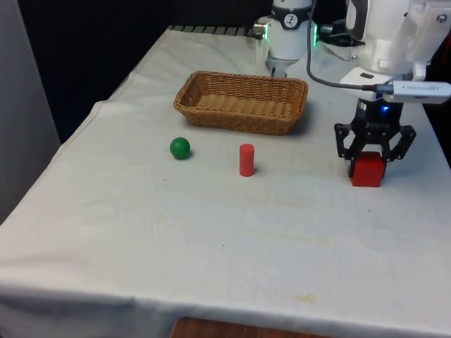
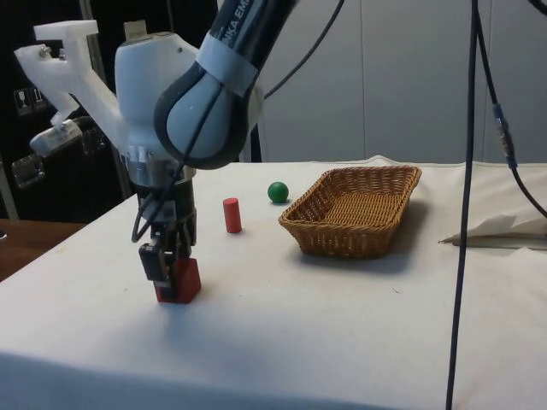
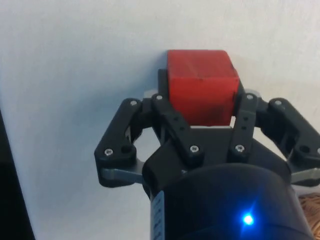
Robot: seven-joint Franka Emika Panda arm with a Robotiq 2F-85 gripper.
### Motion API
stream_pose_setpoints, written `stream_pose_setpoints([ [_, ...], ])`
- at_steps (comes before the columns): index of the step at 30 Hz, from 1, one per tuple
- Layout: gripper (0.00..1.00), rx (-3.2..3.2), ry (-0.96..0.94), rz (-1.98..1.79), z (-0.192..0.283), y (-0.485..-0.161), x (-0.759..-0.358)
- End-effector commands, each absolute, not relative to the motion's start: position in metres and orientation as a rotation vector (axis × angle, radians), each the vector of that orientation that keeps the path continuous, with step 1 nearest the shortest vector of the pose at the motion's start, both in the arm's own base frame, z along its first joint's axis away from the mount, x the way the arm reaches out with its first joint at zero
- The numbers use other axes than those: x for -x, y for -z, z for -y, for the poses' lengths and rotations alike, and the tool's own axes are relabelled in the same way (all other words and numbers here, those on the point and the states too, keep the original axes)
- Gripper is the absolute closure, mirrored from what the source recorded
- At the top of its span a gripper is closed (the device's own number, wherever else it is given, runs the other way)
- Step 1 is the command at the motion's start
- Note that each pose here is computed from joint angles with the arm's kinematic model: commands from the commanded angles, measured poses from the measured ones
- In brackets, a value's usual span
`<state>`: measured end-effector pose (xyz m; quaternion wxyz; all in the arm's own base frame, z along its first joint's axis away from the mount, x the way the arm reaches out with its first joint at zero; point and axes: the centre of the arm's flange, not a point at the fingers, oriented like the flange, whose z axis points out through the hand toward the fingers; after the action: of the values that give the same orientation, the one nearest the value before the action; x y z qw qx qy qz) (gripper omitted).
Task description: Pick up the object to the left of the cylinder and place it into the basket.
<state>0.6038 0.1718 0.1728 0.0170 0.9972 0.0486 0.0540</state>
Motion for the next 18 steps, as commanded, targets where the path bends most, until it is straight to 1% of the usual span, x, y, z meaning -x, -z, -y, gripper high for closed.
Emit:
stream_pose_setpoints([
  [1,1.0,-3.107,-0.176,-0.145,-0.172,-0.171,-0.604],
  [8,1.0,-3.107,-0.174,-0.147,-0.173,-0.17,-0.604],
  [11,1.0,-3.103,-0.175,-0.137,-0.169,-0.18,-0.605],
  [12,1.0,-3.099,-0.175,-0.143,-0.17,-0.176,-0.606],
  [18,1.0,-3.104,-0.177,-0.129,-0.166,-0.194,-0.606],
])
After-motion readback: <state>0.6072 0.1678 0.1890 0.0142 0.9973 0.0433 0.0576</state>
